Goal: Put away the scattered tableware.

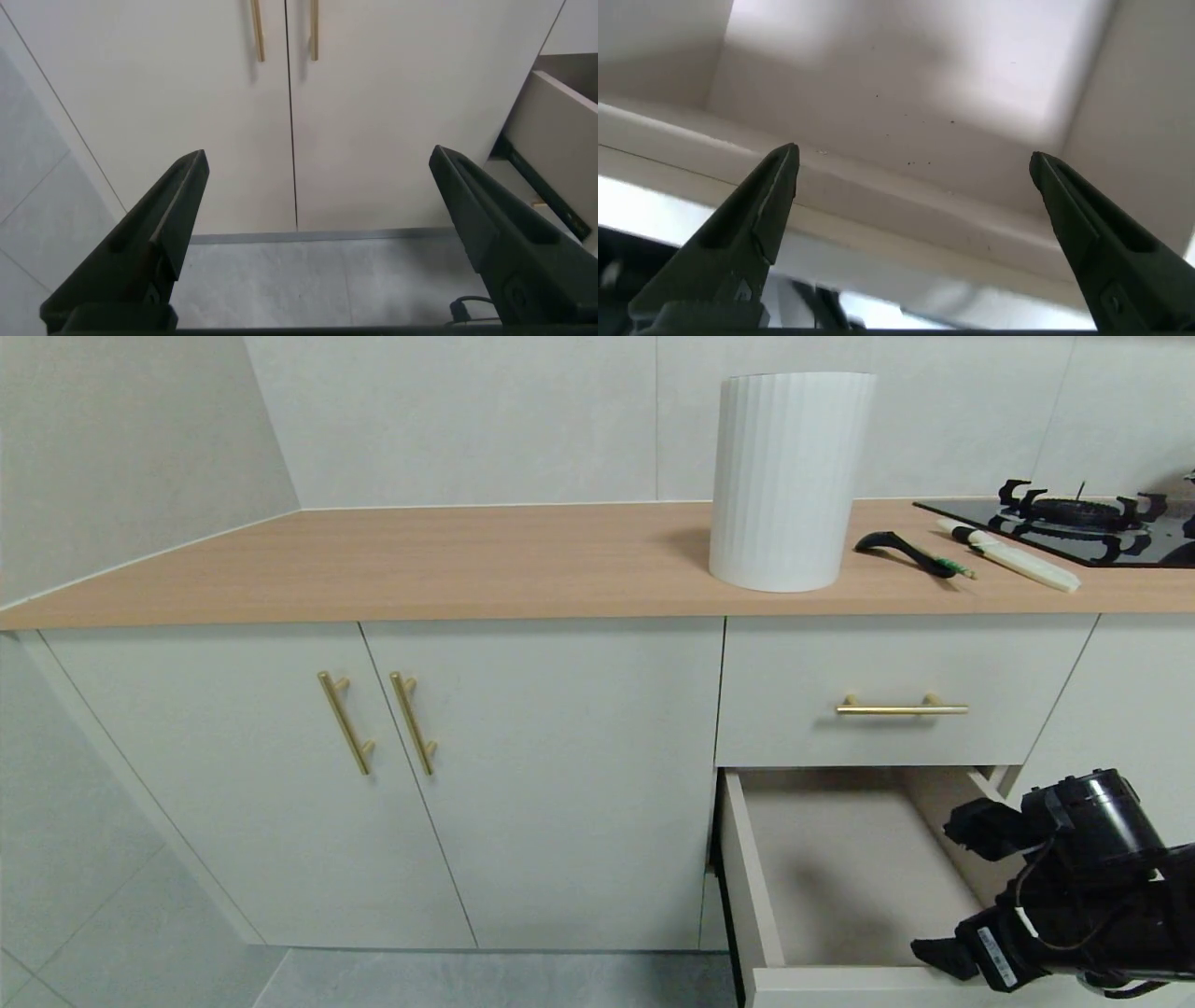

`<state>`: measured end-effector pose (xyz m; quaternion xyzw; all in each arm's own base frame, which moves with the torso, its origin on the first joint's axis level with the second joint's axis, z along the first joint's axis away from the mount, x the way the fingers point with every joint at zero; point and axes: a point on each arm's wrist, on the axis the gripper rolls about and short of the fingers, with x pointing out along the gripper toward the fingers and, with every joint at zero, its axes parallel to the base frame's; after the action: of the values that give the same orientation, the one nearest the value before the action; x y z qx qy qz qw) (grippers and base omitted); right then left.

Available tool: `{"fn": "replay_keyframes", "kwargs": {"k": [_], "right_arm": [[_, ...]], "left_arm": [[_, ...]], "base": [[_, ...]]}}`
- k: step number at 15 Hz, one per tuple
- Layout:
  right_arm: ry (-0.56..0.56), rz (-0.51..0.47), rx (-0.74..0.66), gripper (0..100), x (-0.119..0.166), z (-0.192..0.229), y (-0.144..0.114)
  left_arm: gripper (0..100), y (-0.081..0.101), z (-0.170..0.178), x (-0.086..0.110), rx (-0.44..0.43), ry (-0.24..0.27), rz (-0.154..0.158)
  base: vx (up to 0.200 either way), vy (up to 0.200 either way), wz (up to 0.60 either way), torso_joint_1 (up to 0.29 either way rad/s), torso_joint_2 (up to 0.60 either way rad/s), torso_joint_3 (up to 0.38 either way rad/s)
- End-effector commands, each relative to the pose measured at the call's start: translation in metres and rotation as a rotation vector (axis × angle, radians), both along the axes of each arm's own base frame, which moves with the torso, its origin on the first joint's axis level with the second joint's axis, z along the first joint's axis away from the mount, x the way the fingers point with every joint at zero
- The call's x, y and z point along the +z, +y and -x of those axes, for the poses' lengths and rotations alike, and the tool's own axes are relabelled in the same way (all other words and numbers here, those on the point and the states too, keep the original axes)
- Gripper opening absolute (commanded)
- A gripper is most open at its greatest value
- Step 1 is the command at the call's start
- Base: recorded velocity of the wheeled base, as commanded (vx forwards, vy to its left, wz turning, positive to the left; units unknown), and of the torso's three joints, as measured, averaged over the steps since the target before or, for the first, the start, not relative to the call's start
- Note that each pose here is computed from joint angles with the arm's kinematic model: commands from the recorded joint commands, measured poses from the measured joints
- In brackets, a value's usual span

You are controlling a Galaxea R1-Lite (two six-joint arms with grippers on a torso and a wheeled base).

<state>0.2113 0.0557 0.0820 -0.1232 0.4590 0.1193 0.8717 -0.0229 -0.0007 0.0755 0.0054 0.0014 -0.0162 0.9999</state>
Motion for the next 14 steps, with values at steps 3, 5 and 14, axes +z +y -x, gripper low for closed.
{"fn": "replay_keyframes", "kwargs": {"k": [3,5,14], "right_arm": [[0.079,0.049,0.075,100,0.005,0.020,0.004],[0.150,0.085,0.124,100,0.003,0.031,0.007],[0.286,0.144,0.208,100,0.006,0.045,0.015]], "left_arm": [[100,0.000,0.000,0.000,0.000,0.002,0.000],[100,0.000,0.000,0.000,0.000,0.002,0.000],[100,0.000,0.000,0.000,0.000,0.002,0.000]], "base": [[0.000,0.000,0.00,0.000,0.00,0.000],[0.000,0.000,0.00,0.000,0.00,0.000],[0.000,0.000,0.00,0.000,0.00,0.000]]}}
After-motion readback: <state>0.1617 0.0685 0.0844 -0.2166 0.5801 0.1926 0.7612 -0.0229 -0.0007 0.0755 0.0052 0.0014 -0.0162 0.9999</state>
